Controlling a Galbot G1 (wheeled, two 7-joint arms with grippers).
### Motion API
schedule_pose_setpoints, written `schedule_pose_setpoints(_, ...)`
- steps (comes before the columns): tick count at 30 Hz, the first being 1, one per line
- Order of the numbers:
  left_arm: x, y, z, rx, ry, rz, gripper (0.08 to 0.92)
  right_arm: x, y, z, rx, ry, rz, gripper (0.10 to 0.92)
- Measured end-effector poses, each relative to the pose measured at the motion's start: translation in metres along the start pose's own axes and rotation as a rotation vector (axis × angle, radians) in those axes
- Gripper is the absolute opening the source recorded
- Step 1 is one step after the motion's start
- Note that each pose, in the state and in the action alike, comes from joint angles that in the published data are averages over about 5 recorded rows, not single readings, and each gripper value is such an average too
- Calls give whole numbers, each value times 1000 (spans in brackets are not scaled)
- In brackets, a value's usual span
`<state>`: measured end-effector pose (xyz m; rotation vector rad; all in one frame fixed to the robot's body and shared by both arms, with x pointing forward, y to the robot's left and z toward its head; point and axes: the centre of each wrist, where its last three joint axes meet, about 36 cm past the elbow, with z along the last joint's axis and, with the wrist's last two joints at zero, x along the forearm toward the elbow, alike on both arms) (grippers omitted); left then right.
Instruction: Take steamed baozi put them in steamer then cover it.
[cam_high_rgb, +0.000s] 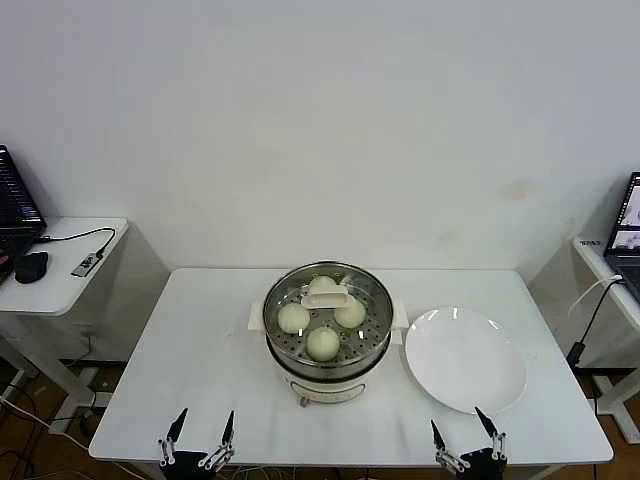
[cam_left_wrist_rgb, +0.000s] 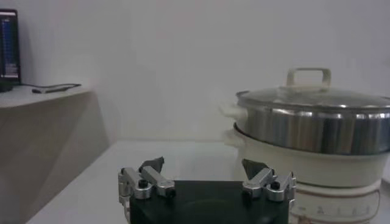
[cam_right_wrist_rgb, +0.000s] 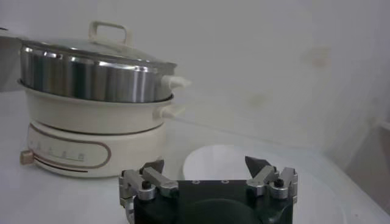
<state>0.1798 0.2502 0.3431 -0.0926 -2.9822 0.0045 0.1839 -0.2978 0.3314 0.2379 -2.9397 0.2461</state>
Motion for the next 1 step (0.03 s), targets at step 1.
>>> schedule_pose_setpoints(1, 0, 0, 0, 0, 2, 2, 823, 0, 0, 0, -2, 2, -1, 823)
